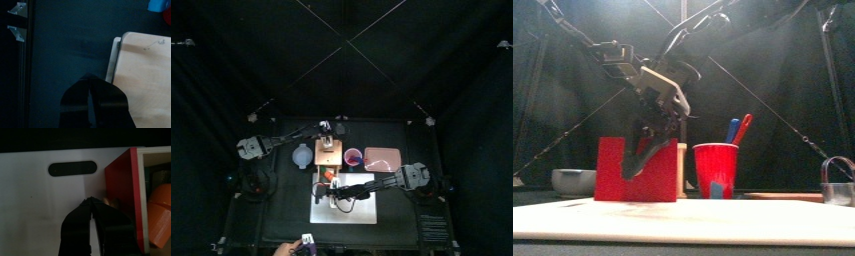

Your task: Close drawer

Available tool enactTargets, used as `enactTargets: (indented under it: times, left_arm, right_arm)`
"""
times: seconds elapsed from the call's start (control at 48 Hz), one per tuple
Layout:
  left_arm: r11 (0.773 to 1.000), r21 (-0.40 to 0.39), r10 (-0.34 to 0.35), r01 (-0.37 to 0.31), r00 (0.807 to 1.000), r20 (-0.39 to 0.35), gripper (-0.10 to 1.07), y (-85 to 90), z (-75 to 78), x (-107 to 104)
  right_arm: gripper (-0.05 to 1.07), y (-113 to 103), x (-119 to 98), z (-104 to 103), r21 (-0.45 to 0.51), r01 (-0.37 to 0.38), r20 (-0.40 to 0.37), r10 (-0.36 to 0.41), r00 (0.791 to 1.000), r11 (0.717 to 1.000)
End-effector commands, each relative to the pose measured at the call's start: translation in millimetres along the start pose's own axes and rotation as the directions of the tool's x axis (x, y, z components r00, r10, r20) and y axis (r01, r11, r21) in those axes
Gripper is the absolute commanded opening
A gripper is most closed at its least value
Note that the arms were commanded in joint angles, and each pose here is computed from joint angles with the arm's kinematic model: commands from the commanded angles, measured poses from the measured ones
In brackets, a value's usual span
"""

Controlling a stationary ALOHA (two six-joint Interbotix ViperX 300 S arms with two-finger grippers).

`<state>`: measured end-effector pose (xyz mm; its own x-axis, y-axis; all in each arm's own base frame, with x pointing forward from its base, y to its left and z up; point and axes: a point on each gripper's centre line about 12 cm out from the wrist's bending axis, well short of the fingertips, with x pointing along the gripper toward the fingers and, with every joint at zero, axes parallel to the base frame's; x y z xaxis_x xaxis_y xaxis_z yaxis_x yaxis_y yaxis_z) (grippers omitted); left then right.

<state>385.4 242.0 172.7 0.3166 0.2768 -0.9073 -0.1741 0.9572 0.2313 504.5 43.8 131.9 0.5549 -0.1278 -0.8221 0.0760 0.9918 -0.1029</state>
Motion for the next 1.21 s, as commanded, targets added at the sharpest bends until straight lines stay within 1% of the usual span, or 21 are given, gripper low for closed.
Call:
enactTargets:
  times: [0.0, 0.083, 0.292, 0.458, 0.667, 0.979, 1.188]
  left_arm:
    - [1.0, -0.001, 0.013, -0.013, 1.0, 0.028, 0.36, 3.1, 5.3, -9]
    - [1.0, -0.001, 0.012, -0.012, 1.0, 0.025, 0.36, 2.6, 4.3, -8]
    - [1.0, 0.0, 0.009, -0.009, 1.0, 0.024, 0.36, 1.2, 3.6, -6]
    - [1.0, 0.002, 0.01, -0.011, 1.0, 0.027, 0.36, 0.4, 2.1, -5]
    - [1.0, 0.002, 0.01, -0.01, 1.0, 0.027, 0.36, 0.2, 1.5, -5]
    - [1.0, 0.002, 0.01, -0.01, 1.0, 0.026, 0.36, 0.0, 1.3, -4]
    - [1.0, 0.002, 0.01, -0.01, 1.0, 0.027, 0.36, 0.2, 1.5, -5]
  right_arm:
    - [0.27, -4, -9, 13, 0.006, 0.01, 0.029, -0.011, 1.0, 1.0]
    - [0.27, -6, -9, 13, -0.003, 0.026, 0.016, -0.026, 1.0, 1.0]
    - [0.27, -18, -10, 14, -0.02, 0.076, -0.01, -0.076, 0.997, 0.997]
    - [0.27, -23, -10, 16, -0.034, 0.095, -0.003, -0.096, 0.995, 0.995]
    - [0.27, -36, -6, 16, -0.021, 0.114, -0.01, -0.114, 0.993, 0.993]
    - [0.27, -67, -4, 17, -0.023, 0.173, -0.014, -0.173, 0.985, 0.985]
    - [0.27, -83, -2, 18, -0.029, 0.204, -0.011, -0.204, 0.979, 0.979]
